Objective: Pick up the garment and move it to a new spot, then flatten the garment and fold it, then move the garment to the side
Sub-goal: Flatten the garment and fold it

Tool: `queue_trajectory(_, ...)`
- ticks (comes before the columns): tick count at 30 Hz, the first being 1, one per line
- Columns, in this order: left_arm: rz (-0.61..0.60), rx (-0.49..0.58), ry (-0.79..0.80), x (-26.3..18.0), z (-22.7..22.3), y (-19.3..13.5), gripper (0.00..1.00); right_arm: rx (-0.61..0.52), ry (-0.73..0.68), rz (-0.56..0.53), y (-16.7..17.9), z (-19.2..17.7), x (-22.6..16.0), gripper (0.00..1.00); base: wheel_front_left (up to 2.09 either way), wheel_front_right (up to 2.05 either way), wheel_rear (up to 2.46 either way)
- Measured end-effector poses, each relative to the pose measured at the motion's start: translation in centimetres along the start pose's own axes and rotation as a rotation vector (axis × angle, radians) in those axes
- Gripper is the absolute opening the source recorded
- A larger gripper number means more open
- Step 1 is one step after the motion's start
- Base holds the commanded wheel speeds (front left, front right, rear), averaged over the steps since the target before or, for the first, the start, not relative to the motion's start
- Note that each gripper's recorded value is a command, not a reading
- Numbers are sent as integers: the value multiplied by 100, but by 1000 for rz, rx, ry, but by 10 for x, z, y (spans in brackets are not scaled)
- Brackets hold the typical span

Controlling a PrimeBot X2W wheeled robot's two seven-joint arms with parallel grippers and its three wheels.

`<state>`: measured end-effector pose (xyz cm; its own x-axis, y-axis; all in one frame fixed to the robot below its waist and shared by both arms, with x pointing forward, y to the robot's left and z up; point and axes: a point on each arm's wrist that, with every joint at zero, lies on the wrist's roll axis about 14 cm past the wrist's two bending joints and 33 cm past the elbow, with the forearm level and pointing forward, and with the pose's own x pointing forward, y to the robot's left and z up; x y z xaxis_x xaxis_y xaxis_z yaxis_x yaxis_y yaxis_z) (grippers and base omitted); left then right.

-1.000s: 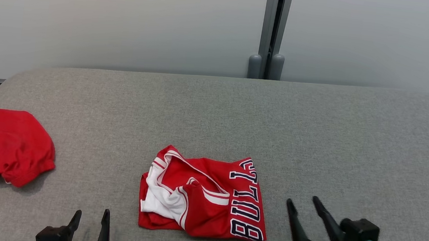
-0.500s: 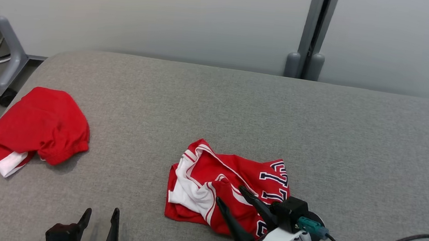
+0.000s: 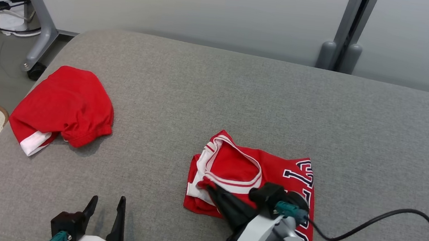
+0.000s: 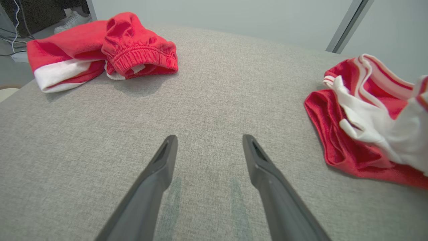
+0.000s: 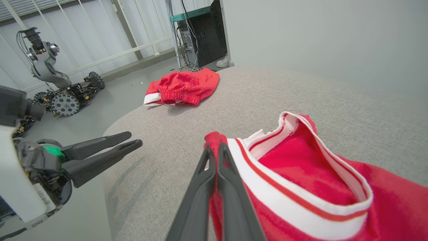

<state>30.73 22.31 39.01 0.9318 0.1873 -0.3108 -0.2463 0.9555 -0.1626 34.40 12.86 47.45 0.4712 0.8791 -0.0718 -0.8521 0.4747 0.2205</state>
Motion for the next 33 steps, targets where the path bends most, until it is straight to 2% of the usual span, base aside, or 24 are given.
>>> queue_trajectory(7, -21, -4, -9, 4, 5, -7, 100, -47, 117, 198, 52, -30, 5, 0, 0, 0, 0)
queue_trajectory(8, -23, -4, -10, 4, 6, -8, 100, -55, 129, 212, 55, -33, 5, 35, 0, 0, 0)
queue_trajectory(9, -23, -4, -10, 4, 6, -8, 100, -55, 129, 212, 55, -33, 5, 35, 0, 0, 0)
queue_trajectory(10, -24, -5, -9, 4, 5, -9, 100, -44, 131, 216, 56, -34, 5, 100, 0, 0, 0)
queue_trajectory(14, -30, -2, -9, 6, 5, -11, 100, 2, 143, 199, 53, -39, 3, 100, 0, 0, 0)
queue_trajectory(17, -40, 0, -13, 9, 7, -15, 100, 20, 110, 123, 30, -28, 5, 100, 0, 0, 0)
queue_trajectory(21, -61, 7, -23, 14, 12, -23, 100, 14, -12, -74, -29, 7, 0, 100, 0, 0, 0)
queue_trajectory(26, -89, 17, -38, 19, 17, -33, 100, 19, -63, -366, -102, 7, -54, 100, 0, 0, 0)
queue_trajectory(29, -105, 25, -48, 22, 20, -38, 100, 18, -93, -509, -131, 8, -87, 100, 0, 0, 0)
queue_trajectory(33, -129, 44, -59, 25, 24, -46, 100, -4, -110, -643, -152, 8, -125, 100, 0, 0, 0)
